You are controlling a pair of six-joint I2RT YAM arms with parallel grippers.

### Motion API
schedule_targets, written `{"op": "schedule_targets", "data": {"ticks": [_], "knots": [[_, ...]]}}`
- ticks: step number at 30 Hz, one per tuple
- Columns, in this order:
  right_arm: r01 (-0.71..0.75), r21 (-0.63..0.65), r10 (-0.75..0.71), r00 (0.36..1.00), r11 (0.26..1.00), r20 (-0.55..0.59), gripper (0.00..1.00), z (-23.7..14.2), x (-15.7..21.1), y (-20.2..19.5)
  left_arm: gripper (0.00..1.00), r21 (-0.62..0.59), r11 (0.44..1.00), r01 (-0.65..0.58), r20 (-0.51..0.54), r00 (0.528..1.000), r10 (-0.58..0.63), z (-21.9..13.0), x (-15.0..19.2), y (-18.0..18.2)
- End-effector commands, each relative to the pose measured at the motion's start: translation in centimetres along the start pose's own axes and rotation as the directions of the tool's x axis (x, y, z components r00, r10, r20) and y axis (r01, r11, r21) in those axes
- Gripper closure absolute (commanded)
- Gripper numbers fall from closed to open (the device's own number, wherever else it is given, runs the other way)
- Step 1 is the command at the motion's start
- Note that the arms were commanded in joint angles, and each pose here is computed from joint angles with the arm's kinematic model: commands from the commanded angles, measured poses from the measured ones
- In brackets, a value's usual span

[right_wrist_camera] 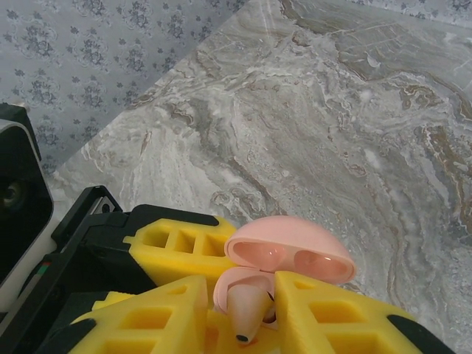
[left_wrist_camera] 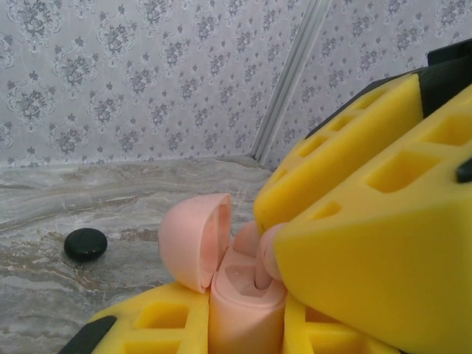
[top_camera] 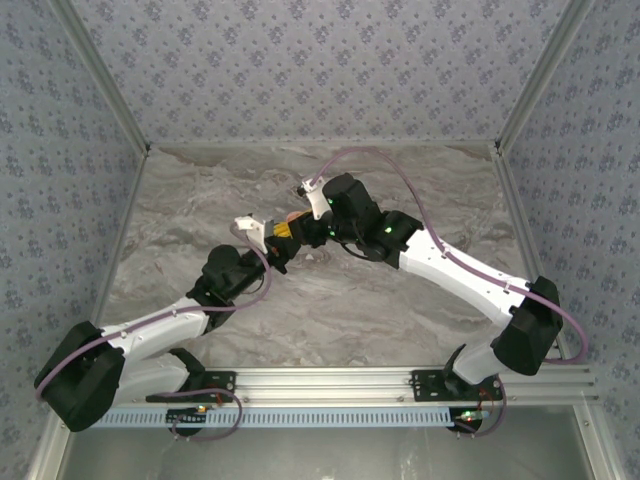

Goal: Insert wireless bluetooth earbuds into charging case

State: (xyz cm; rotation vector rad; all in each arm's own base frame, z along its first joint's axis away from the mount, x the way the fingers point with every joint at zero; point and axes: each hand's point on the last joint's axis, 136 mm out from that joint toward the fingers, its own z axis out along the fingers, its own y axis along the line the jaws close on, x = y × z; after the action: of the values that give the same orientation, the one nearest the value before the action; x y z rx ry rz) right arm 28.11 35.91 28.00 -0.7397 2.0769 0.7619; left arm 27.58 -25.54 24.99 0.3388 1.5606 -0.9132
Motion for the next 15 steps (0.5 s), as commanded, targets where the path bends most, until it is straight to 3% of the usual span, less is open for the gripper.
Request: {"op": "schedule_targets", "data": {"ticks": [1, 15], "knots": [[-0.009, -0.026, 0.008, 1.0, 1.0, -0.029, 0.66, -0.02, 0.13, 0.86, 0.95, 0.044, 0.999, -0.023, 0.077, 0.997, 0.02, 0.14, -2.96, -1.46], [-0.029, -0.063, 0.028, 0.999, 0.998, -0.018, 0.56, -0.47, -0.7, 1.35, 0.95, 0.042, 0.999, -0.034, 0.055, 0.998, 0.031, 0.31, -2.35, -1.35]]}}
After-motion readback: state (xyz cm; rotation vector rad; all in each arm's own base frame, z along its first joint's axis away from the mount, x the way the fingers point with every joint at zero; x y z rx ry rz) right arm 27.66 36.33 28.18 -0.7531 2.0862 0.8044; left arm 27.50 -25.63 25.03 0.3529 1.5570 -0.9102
